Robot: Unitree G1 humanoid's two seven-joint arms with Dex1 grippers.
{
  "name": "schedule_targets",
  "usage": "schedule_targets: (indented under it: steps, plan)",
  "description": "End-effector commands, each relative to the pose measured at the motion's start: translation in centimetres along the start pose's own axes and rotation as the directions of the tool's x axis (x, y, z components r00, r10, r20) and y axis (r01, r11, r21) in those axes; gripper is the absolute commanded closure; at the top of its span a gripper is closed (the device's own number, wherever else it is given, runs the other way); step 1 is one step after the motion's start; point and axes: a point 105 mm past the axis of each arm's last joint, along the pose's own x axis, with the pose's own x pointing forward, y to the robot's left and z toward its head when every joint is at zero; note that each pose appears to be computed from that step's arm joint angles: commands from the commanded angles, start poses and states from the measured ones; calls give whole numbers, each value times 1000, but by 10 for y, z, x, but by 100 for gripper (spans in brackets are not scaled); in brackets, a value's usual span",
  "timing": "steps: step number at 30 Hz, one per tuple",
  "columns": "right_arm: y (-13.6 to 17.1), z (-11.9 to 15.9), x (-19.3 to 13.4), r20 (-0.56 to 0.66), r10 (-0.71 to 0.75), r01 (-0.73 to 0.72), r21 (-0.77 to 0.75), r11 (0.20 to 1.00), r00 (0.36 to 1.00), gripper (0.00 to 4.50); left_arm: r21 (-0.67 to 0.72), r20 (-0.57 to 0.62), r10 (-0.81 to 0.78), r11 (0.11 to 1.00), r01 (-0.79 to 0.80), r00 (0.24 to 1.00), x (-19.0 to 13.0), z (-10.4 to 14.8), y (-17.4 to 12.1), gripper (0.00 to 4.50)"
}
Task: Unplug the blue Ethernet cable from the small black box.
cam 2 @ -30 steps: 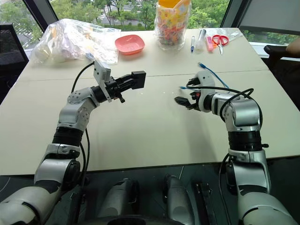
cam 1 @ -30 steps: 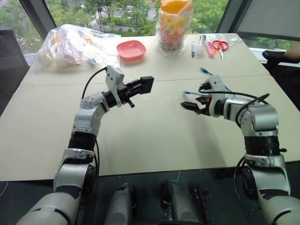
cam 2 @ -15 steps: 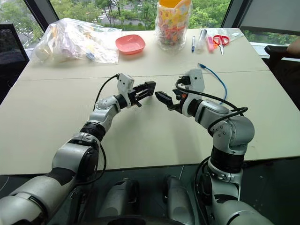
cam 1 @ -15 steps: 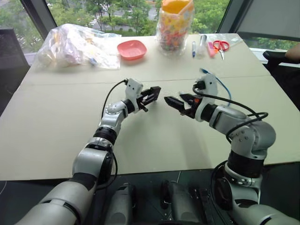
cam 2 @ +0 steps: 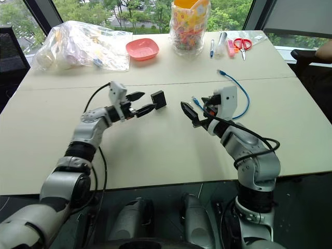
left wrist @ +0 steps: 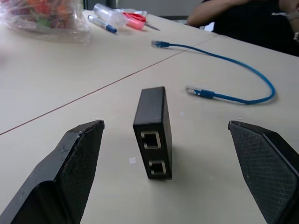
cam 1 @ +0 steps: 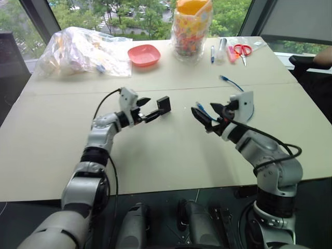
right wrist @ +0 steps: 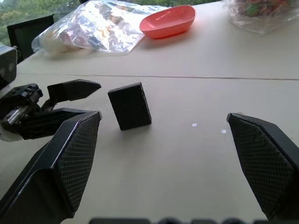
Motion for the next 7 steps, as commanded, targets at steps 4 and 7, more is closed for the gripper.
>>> schedule_targets:
  steps: [4,7]
  plan:
    - [20,6,-21,16,112,-112,-22,993,994,0,-41,-18,-37,998,36,999,-44,22,-32,8]
    - [26,-9,-27,-55,146,-149,-75,986,988,0,-95,-27,2,995,-5,1000,-56,20,-39,8]
